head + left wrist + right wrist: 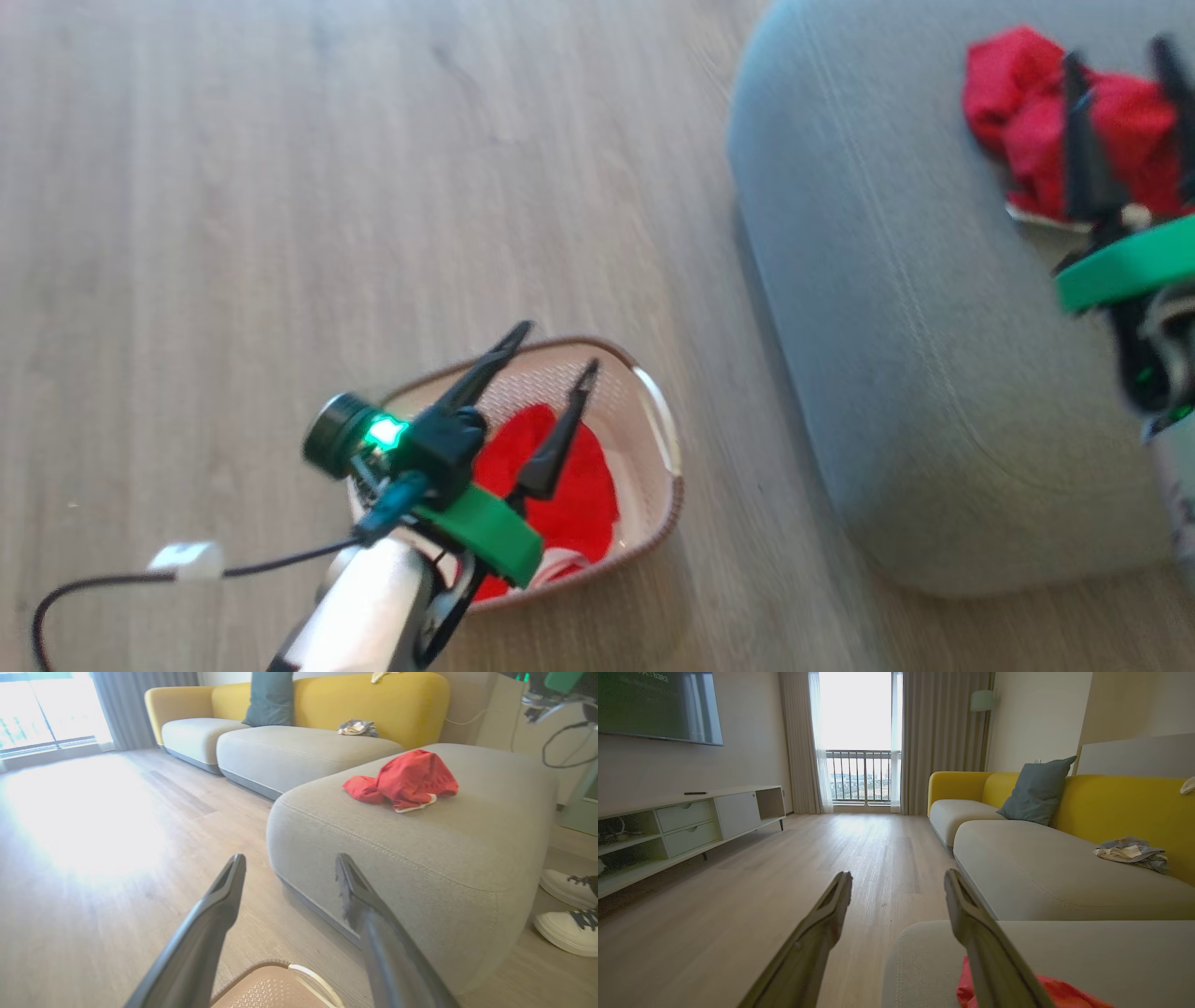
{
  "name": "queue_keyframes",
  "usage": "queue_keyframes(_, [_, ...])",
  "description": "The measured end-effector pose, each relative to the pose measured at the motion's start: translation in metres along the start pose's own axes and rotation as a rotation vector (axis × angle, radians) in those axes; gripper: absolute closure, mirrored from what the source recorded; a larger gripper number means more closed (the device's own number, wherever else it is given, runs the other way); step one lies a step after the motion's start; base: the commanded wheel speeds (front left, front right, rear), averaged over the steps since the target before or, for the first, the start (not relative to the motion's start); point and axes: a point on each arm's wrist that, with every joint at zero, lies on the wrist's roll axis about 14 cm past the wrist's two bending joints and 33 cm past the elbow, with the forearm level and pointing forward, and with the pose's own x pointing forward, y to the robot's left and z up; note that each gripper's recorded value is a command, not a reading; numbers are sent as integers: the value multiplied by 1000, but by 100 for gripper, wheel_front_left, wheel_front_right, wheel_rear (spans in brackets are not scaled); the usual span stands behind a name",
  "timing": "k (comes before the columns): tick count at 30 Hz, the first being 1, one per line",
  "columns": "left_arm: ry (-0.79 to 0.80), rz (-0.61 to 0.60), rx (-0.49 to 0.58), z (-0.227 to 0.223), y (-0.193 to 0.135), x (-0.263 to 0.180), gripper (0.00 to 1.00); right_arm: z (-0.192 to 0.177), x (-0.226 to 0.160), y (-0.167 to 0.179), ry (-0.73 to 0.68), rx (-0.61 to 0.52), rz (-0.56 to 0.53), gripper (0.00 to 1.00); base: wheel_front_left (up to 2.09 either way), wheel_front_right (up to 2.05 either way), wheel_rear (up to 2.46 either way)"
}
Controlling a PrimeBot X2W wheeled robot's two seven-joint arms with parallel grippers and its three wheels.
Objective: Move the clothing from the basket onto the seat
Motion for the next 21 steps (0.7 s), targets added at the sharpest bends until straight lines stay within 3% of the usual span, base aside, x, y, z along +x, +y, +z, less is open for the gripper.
queue_keyframes(6, [-24,241,-43,14,46,-40,0,-6,-11,57,-3,111,112,0,0,0,0])
queue_keyframes(11, [-55,452,-9,29,84,-81,0,-13,-24,106,1,195,197,0,0,0,0])
queue_keyframes(21, [-88,718,43,46,117,-138,0,-46,-63,142,88,255,216,0,0,0,0])
